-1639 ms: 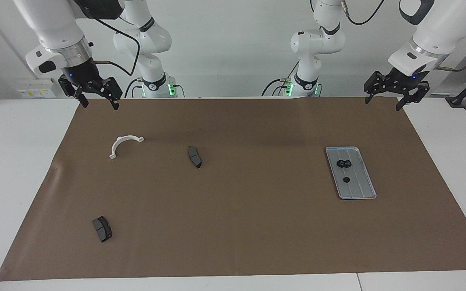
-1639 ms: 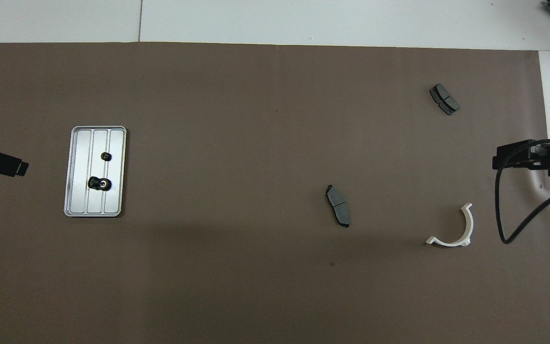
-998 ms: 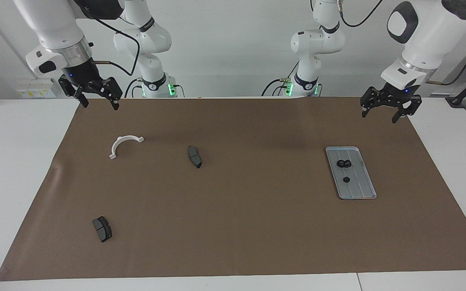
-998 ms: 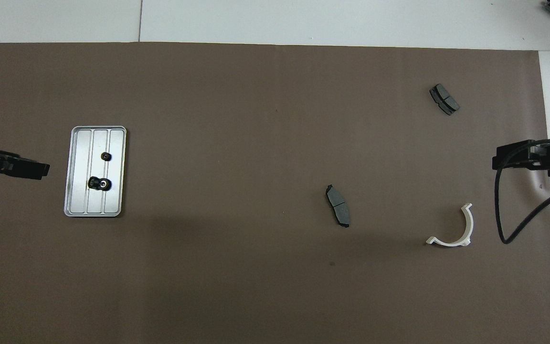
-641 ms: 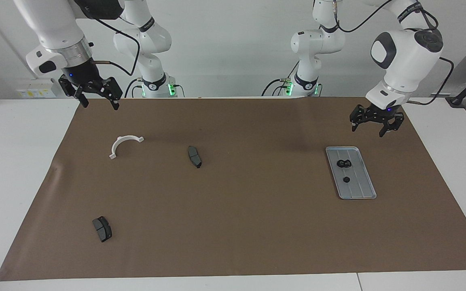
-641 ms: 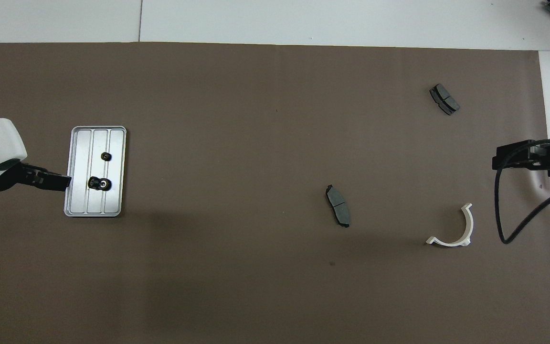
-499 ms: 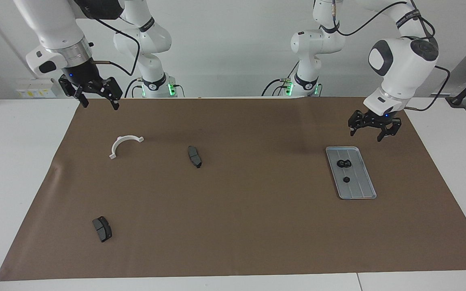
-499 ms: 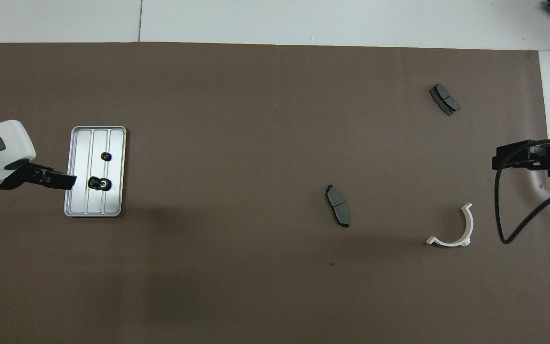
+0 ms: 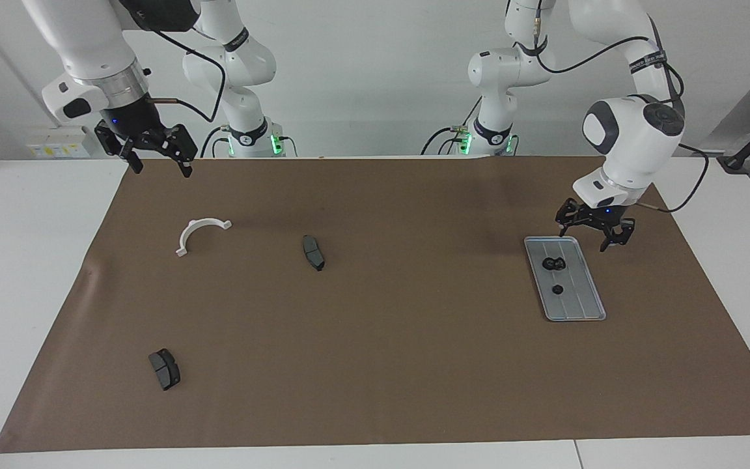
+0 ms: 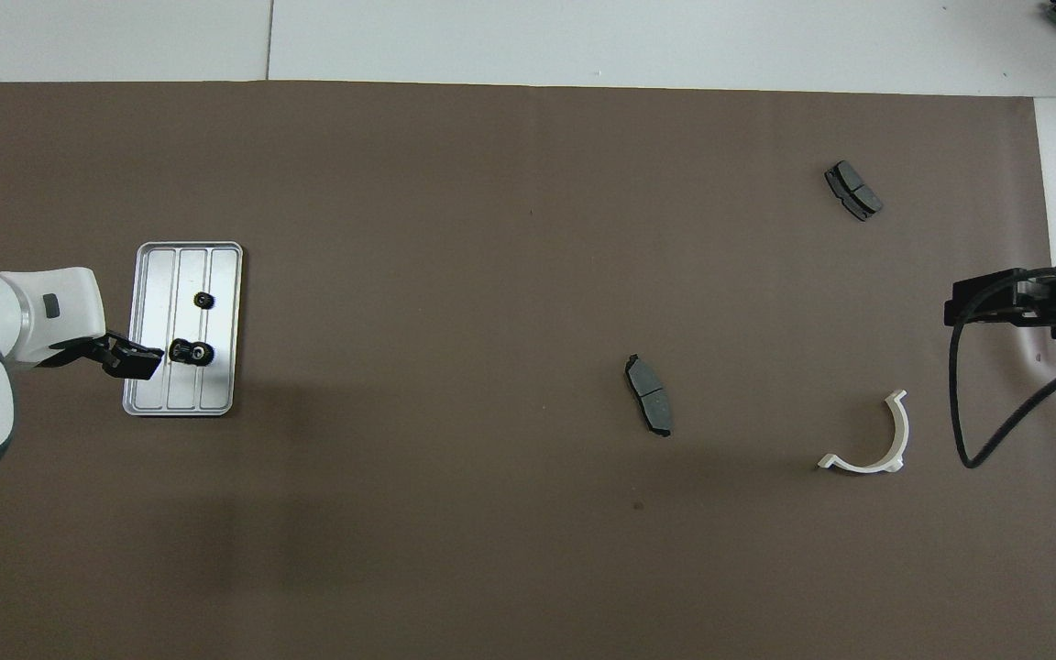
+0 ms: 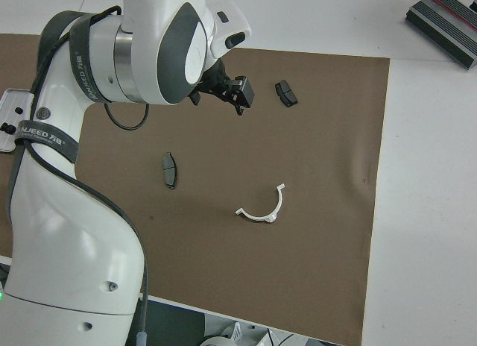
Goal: Place bearing gear from tray to pile
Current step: 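Reach the left gripper into the metal tray over a black bearing, then grasp the black bearing in the tray with the left gripper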
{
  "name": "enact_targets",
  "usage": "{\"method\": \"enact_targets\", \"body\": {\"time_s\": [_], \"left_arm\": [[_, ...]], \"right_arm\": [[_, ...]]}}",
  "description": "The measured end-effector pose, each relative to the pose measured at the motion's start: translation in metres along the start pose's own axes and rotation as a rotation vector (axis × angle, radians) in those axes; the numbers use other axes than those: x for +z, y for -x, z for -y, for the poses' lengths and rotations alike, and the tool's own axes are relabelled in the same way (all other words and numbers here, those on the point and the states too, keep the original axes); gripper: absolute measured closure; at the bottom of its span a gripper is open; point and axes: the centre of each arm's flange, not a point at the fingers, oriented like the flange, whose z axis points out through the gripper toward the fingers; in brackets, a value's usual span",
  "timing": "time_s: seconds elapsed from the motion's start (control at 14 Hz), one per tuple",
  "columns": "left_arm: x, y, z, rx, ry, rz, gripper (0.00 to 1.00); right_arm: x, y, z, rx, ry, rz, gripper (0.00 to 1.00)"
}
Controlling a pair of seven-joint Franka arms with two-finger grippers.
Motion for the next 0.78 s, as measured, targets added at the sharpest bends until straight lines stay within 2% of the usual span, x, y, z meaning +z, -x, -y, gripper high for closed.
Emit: {"method": "enact_targets", "body": {"time_s": [0.07, 0.21, 0.43, 0.5, 0.78], "left_arm": [[0.004, 0.000, 0.001, 0.061, 0.003, 0.003, 0.07], [0.018, -0.001, 0.002, 0.170, 0.010, 0.010, 0.20], [0.049, -0.005, 0.004, 0.339, 0.023, 0.021, 0.26], [0.057, -0.006, 0.005, 0.389, 0.028, 0.023, 0.31], [0.072, -0.008, 0.002, 0.484, 0.046, 0.033, 0.36]], "right_arm": [[0.000, 0.000, 0.000, 0.000, 0.000, 0.000, 0.00], [0.000, 0.000, 0.000, 0.000, 0.000, 0.000, 0.00], [0.000, 0.000, 0.000, 0.000, 0.000, 0.000, 0.00], [0.000, 0.000, 0.000, 0.000, 0.000, 0.000, 0.00], [0.000, 0.000, 0.000, 0.000, 0.000, 0.000, 0.00]]}}
